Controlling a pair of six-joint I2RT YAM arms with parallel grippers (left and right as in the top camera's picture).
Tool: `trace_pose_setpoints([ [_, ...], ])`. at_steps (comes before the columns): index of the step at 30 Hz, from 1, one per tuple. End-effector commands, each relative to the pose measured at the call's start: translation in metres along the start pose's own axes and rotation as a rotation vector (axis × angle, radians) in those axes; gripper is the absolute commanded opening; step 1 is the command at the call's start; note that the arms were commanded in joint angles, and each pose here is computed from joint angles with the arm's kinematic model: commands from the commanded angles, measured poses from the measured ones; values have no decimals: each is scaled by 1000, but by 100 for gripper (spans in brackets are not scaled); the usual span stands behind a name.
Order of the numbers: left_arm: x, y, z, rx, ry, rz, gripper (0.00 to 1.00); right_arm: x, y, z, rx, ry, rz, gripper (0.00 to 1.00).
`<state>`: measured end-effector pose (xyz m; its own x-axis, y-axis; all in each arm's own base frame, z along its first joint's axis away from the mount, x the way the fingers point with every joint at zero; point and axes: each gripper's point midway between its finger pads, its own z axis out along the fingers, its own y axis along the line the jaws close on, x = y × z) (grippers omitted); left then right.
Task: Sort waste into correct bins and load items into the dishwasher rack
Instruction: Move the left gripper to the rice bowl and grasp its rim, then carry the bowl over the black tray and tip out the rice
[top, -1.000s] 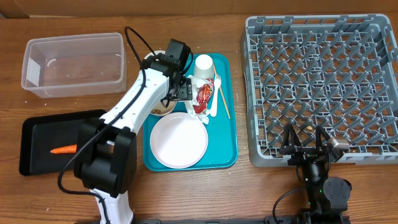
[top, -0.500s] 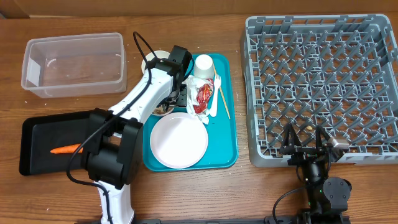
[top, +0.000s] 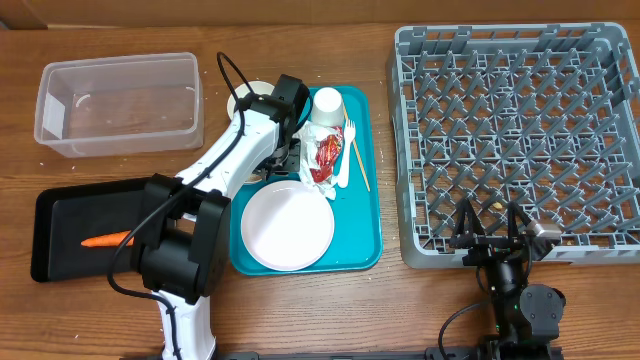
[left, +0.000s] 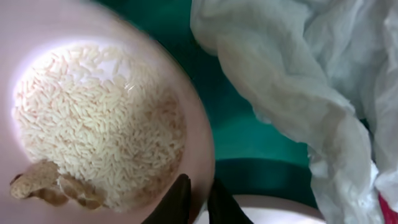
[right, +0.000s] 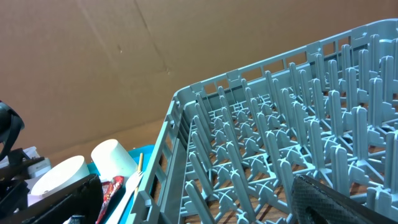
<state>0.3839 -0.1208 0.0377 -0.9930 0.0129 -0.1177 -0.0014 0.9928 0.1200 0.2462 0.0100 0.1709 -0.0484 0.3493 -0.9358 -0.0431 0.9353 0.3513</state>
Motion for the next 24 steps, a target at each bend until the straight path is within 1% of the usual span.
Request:
trace_pose_setpoints([
  [1,-13,2,-10,-1,-26,-5,9,0,-3,0,12,-12,-8,100],
  [3,-15,2,-15,0,-27,-5,4,0,-3,0,12,-12,-8,100],
  [8,-21,-2,-38,32,-24,-7,4,0,-3,0,12,-12,-8,100],
  [14,-26,-12,-75,115,-19,-32,4,0,-3,0,12,-12,-8,100],
  [16,-25,-8,-93,121,-28,-71,4,0,-3,0,12,-12,-8,100],
  [20,-19,16,-137,141,-73,-200,4,0,-3,0,12,-12,-8,100],
  [23,-13,43,-164,158,-109,-301,4,0,-3,0,12,-12,-8,100],
  [24,-10,57,-180,210,-122,-347,4,0,-3,0,12,-12,-8,100],
])
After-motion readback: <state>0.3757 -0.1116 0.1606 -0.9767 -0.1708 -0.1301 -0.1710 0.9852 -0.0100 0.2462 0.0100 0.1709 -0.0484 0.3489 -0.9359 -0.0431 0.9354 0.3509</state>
